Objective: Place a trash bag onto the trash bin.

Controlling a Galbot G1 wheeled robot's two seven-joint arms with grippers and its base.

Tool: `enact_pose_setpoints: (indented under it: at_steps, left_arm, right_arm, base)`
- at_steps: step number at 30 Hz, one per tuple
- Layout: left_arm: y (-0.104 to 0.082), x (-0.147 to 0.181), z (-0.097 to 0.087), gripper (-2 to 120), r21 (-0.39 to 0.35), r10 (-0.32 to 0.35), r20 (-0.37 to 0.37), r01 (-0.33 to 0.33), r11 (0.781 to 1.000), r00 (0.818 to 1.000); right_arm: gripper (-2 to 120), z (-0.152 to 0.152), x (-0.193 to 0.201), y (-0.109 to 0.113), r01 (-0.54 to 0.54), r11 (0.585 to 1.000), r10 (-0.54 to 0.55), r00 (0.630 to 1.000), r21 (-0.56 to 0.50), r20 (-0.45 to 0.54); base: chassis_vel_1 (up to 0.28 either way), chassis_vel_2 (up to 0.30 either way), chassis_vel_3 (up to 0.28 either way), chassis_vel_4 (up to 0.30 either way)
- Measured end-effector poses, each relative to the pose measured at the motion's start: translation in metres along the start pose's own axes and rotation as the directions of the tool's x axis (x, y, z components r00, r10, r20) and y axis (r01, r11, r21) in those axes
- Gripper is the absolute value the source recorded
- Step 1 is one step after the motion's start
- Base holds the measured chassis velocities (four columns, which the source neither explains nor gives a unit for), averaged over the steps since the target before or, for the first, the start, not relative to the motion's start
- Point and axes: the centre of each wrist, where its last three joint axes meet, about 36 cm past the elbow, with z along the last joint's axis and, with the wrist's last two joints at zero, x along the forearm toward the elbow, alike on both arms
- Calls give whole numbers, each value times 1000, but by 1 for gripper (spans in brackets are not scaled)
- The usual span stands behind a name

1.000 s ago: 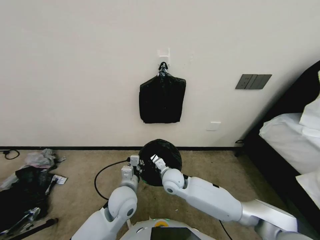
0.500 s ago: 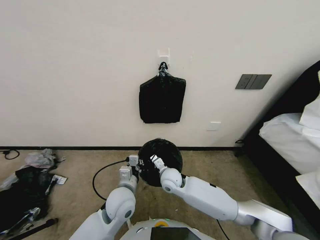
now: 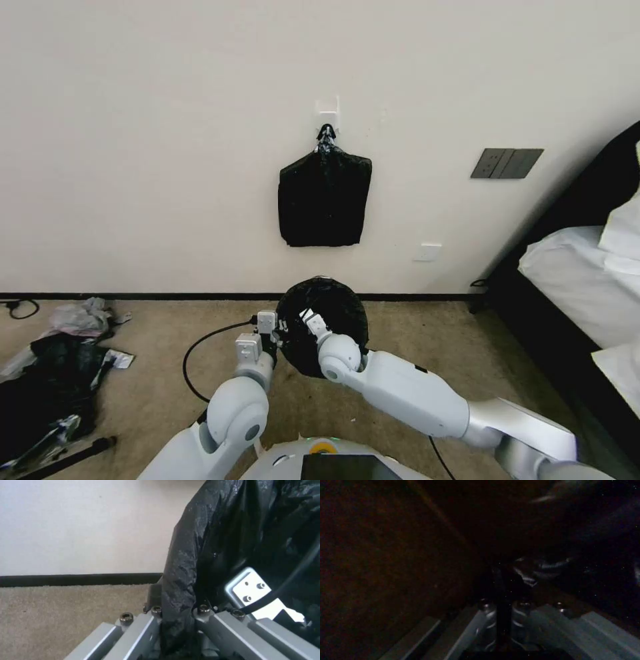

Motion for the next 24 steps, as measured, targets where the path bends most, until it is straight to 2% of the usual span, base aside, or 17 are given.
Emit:
enact_pose_setpoints:
  at_steps: [24]
  left_arm:
    - [-1,5,-4,1,21,17,0,-17,1000,1000]
  right_arm:
    - [0,4,-15,-4,-8,1000,8,1000,6,-16]
  base:
    - [0,0,0,0]
